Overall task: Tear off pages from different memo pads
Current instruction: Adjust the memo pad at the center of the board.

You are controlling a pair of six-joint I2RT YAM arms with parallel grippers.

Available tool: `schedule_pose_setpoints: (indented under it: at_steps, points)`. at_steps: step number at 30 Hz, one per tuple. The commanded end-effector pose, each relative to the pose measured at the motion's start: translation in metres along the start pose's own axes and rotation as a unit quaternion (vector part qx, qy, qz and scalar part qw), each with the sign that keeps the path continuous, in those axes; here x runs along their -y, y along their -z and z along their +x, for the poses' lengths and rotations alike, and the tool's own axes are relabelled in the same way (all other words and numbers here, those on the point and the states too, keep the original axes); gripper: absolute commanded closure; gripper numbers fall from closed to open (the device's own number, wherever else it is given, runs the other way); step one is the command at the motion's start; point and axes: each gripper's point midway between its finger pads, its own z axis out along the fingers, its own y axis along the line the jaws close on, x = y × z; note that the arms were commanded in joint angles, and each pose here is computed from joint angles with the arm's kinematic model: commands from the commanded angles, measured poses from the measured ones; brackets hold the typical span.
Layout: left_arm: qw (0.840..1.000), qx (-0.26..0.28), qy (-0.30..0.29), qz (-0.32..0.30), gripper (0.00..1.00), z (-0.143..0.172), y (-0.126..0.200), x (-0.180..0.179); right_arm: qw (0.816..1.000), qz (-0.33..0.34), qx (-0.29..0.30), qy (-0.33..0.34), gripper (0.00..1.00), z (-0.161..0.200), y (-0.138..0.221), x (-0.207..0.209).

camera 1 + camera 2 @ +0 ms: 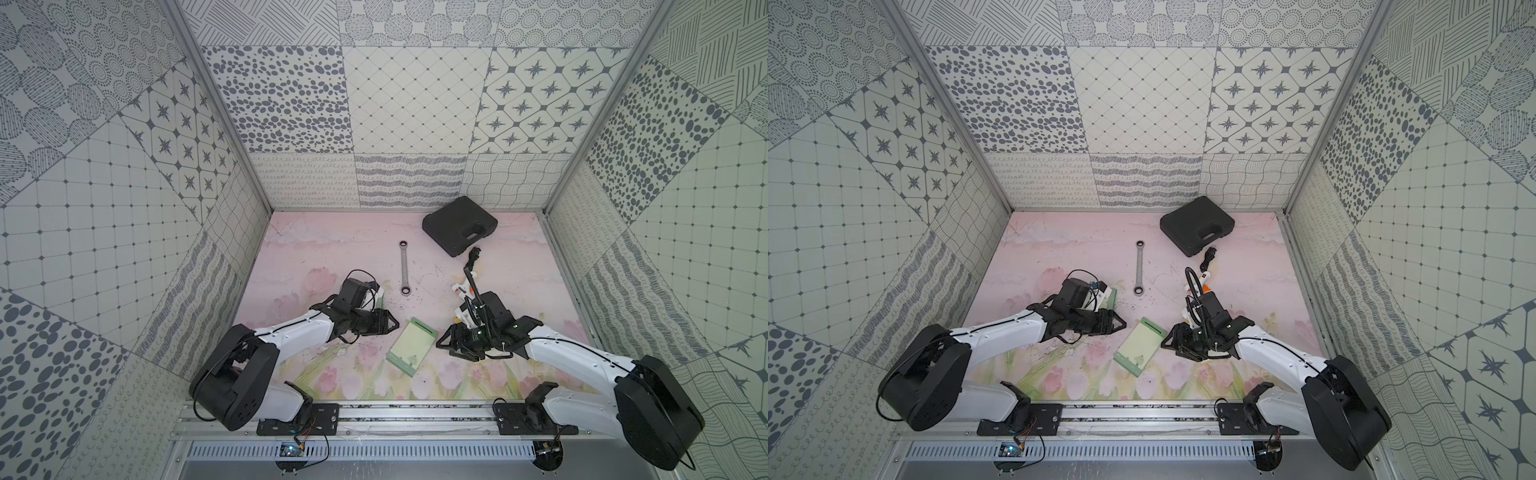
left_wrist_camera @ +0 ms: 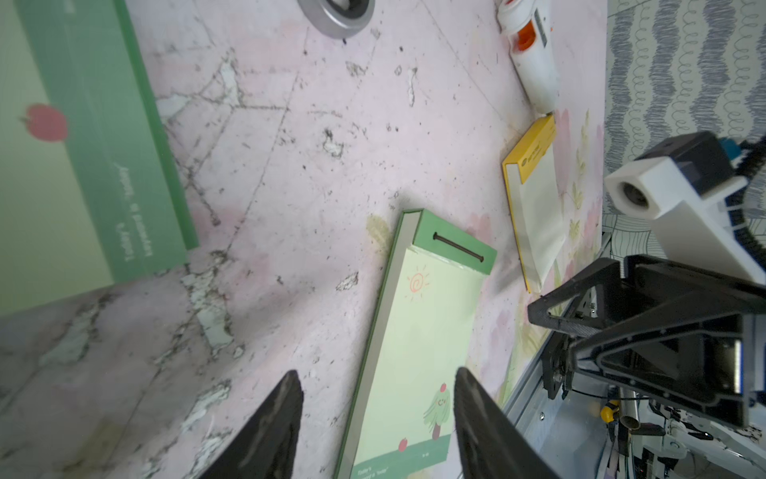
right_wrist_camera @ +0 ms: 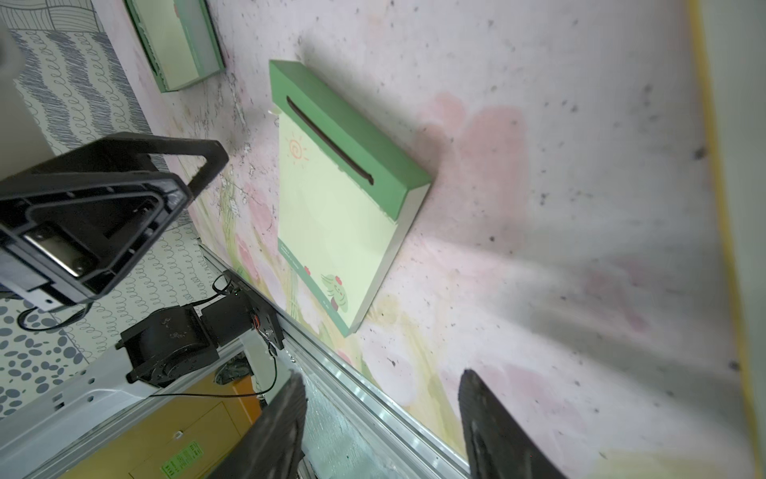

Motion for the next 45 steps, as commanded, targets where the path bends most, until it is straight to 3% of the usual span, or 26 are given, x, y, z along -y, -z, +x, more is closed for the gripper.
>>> schedule_pose_setpoints:
  at_steps: [1,11,18,27,37,41,45]
  points:
    - [0.999,-0.021,-0.009,0.049,0.41,0.005,-0.01,0.013,1.0,-0.011,0.012,-0.011,0.34,-0.01,-0.008,-0.004]
    - [0.996,-0.06,-0.002,0.062,0.43,0.017,-0.024,0.011,0.998,-0.02,0.027,-0.045,0.48,-0.022,-0.031,0.005]
    - [0.993,-0.089,-0.002,0.082,0.45,0.031,-0.033,0.016,0.998,-0.022,0.033,-0.039,0.6,-0.033,-0.044,-0.002]
    - [0.989,-0.1,-0.003,0.108,0.47,0.035,-0.038,0.024,0.999,-0.023,0.04,-0.004,0.65,-0.058,-0.052,-0.024]
    - [0.986,-0.097,-0.008,0.136,0.47,0.025,-0.045,0.033,0.996,-0.011,0.066,0.063,0.62,-0.103,-0.045,-0.043]
    - [0.987,-0.09,-0.004,0.133,0.48,0.028,-0.042,0.031,0.989,0.034,0.07,0.124,0.55,-0.107,-0.032,-0.044]
    - [0.992,-0.057,-0.003,0.11,0.48,0.031,-0.029,0.025,0.971,0.103,0.1,0.189,0.41,-0.106,0.002,-0.045]
